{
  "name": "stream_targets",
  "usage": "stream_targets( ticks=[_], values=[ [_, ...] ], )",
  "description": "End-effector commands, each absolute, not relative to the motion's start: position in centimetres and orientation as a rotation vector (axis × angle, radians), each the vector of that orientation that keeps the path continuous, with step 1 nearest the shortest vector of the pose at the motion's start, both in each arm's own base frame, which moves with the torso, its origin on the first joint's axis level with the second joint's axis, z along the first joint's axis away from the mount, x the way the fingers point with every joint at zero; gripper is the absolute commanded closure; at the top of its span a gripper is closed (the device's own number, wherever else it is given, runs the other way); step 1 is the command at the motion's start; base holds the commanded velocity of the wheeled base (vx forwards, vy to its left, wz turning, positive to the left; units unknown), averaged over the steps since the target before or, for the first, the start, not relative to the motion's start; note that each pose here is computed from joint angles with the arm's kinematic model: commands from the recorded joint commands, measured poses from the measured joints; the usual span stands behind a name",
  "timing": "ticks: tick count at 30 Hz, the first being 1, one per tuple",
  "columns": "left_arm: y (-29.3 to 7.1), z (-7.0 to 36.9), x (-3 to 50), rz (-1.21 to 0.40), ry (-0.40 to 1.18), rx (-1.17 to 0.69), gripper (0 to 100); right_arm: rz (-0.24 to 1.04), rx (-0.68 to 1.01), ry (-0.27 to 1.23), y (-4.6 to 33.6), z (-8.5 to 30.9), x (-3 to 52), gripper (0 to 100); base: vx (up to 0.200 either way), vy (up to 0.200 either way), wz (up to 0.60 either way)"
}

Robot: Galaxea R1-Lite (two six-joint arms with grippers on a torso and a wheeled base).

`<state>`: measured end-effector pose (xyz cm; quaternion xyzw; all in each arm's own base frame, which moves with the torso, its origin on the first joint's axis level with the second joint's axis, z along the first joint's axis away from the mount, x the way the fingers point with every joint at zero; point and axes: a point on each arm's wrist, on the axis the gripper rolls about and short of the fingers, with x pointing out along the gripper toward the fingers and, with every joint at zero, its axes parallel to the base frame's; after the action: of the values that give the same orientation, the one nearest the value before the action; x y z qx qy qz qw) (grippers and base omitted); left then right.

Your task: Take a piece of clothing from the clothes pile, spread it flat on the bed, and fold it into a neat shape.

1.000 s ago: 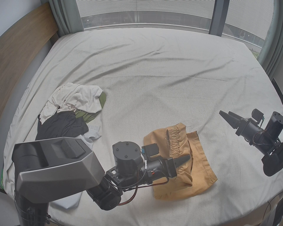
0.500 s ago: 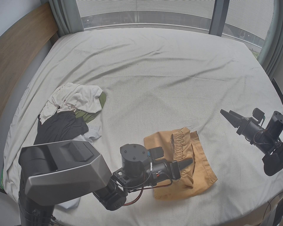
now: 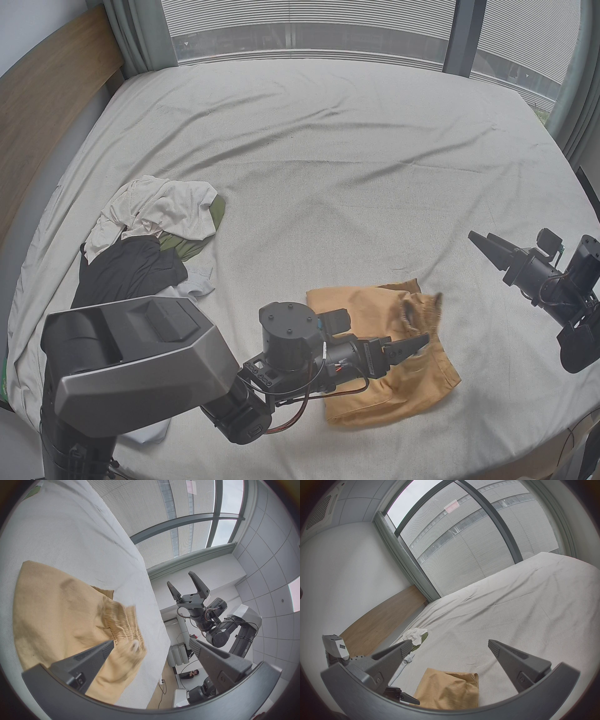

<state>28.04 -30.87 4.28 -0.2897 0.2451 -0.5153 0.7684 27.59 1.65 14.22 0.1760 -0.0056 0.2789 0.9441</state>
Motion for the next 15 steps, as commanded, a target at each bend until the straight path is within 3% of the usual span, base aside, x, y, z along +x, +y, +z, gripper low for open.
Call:
stream_targets(
  ticks=[1,6,15],
  values=[
    [-31.1,4.7,27.7,-1.129,0.523,-0.630,0,0.569,0.357,-0.015,1.7,14.3,27.5,0,0.000,0.000,0.00],
    [-30.4,5.1,28.2,-1.081,0.496,-0.635,0,0.568,0.359,-0.011,1.7,14.2,27.5,0,0.000,0.000,0.00],
    [-24.4,10.3,26.1,-1.016,0.427,-0.639,0,0.573,0.374,0.054,2.0,12.9,26.8,0,0.000,0.000,0.00]
  ],
)
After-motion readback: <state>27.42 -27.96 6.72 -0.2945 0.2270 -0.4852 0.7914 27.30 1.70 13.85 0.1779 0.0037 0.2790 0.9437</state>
